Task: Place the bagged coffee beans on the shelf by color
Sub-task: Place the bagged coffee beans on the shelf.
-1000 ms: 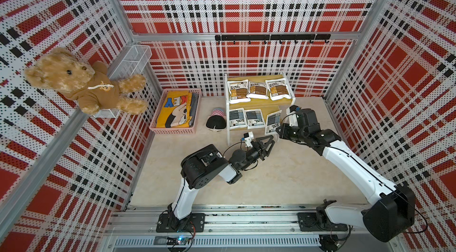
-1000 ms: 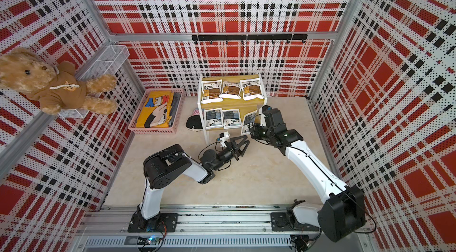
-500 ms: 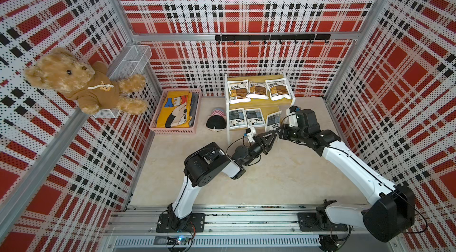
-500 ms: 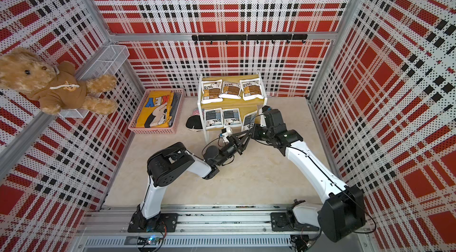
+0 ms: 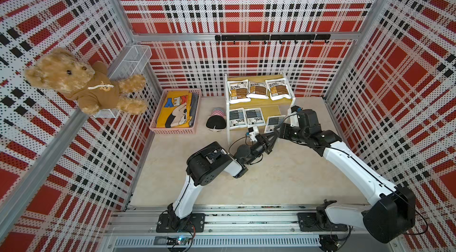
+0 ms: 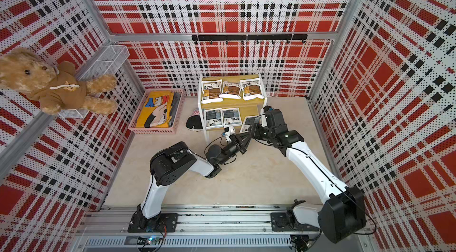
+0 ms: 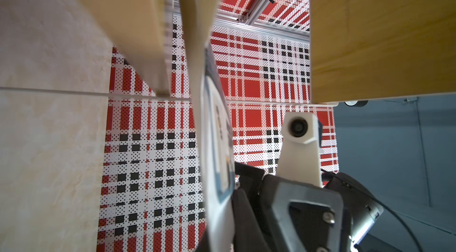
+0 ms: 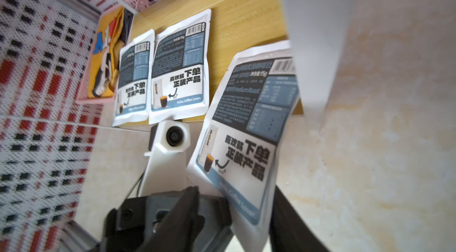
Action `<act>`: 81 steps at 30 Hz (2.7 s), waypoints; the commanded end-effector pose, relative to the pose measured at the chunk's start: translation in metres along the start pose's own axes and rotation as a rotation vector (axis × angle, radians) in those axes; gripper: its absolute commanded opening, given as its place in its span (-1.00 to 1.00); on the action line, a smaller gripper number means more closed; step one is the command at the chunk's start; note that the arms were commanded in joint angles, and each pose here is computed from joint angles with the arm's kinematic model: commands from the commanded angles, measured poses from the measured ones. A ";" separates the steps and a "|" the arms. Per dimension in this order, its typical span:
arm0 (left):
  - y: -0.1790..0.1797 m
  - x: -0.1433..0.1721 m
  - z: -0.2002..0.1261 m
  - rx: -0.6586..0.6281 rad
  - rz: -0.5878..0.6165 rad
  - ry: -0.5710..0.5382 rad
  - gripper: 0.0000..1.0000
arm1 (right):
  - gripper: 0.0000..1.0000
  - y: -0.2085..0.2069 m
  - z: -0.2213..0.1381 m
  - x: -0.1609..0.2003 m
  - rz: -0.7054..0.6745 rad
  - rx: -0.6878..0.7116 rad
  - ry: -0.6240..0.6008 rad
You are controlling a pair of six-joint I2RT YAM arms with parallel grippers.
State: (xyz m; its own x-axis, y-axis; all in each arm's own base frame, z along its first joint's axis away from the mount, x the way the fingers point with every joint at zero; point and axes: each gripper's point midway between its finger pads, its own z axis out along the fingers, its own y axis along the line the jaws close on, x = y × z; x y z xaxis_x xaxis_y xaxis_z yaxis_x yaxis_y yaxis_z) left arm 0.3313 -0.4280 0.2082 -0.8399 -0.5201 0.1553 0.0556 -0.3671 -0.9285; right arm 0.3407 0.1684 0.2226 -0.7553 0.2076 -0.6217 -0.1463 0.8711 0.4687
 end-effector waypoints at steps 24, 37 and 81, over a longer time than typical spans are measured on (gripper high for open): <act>0.011 -0.017 0.017 0.031 0.029 -0.111 -0.82 | 0.99 -0.005 -0.060 0.019 0.008 -0.009 -0.062; 0.017 -0.019 0.029 0.004 0.049 -0.117 -0.36 | 0.99 -0.010 -0.057 0.027 0.015 -0.023 -0.053; 0.000 -0.048 0.027 0.050 0.095 -0.225 -0.67 | 0.99 -0.018 -0.046 0.040 0.049 -0.050 -0.021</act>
State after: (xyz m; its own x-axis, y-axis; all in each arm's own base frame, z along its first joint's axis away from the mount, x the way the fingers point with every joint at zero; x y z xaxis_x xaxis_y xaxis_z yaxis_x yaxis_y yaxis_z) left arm 0.3756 -0.4304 0.1821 -0.7091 -0.6891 0.1491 0.0868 -0.2952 -0.9515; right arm 0.2812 0.1429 0.2196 -0.7569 0.2499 -0.6038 -0.1419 0.8391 0.5252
